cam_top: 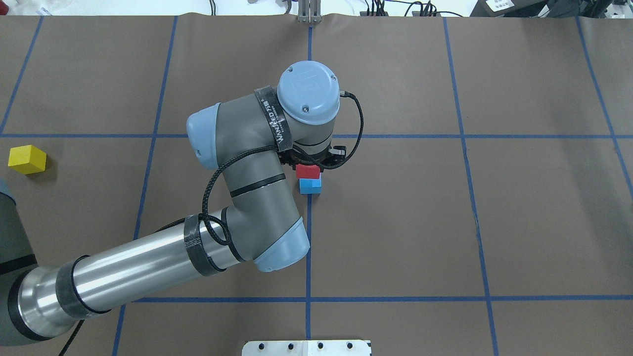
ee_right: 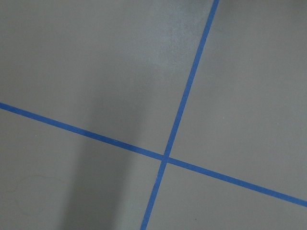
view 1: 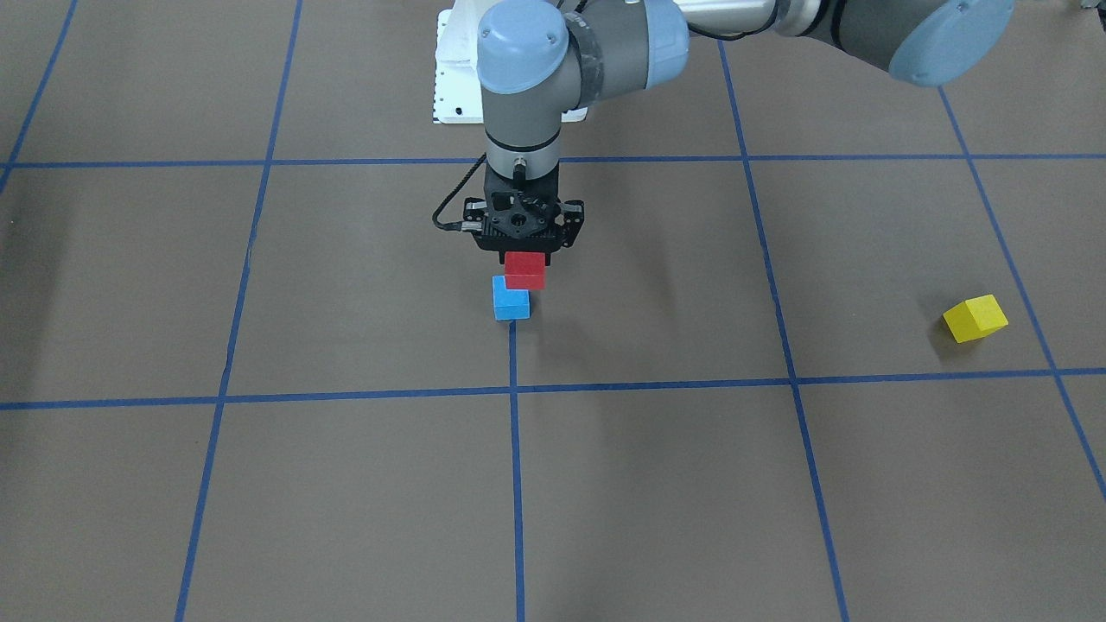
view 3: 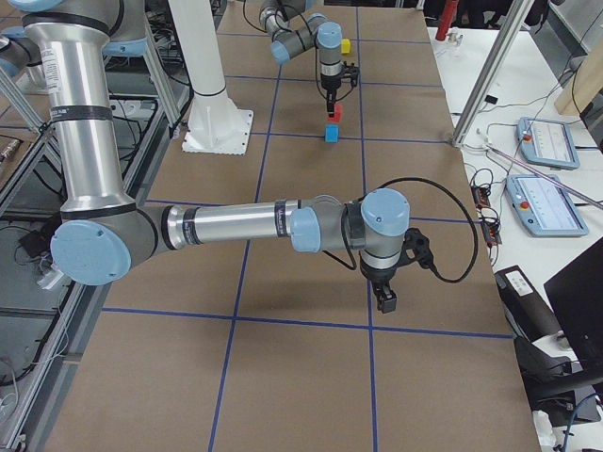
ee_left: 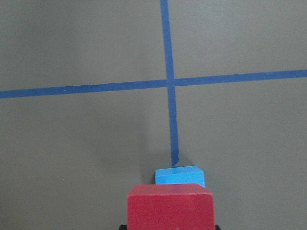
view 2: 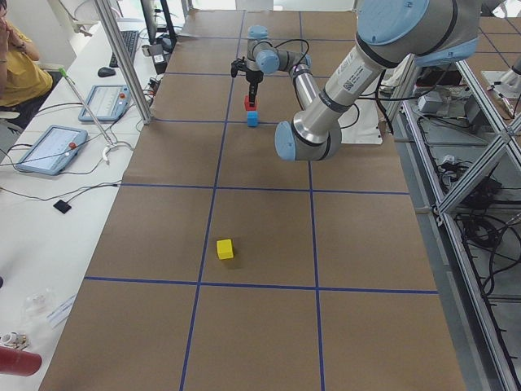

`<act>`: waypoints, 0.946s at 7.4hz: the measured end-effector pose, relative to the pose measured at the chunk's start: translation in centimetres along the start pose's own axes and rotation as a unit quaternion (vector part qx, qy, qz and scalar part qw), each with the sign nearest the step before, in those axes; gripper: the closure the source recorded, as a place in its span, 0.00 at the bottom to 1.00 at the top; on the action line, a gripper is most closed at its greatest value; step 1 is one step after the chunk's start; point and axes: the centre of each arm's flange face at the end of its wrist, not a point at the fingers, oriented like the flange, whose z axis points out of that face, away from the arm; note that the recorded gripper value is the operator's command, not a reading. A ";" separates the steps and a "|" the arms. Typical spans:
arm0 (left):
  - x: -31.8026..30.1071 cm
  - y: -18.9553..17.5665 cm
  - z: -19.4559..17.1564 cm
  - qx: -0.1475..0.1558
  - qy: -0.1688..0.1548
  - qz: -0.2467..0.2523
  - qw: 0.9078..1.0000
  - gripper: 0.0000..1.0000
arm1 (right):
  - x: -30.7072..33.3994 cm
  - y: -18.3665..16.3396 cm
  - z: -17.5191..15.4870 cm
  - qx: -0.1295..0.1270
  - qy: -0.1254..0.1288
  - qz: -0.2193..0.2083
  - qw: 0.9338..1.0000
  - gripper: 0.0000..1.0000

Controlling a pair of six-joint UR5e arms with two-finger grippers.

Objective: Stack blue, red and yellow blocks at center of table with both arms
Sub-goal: 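Carry the red cube with the left gripper above the blue cube, then lower the red cube onto the blue cube and open the left gripper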

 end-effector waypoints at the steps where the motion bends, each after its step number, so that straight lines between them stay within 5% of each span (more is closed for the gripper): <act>1: 0.4 -0.1 0.6 -0.001 -0.003 0.001 1.000 0.99 | 0.0 0.1 0.1 -0.001 0.000 0.001 1.000 0.00; 7: 0.8 0.7 2.4 -0.005 -0.009 0.003 1.000 0.59 | 0.1 0.2 0.1 -0.001 0.000 0.005 1.000 0.00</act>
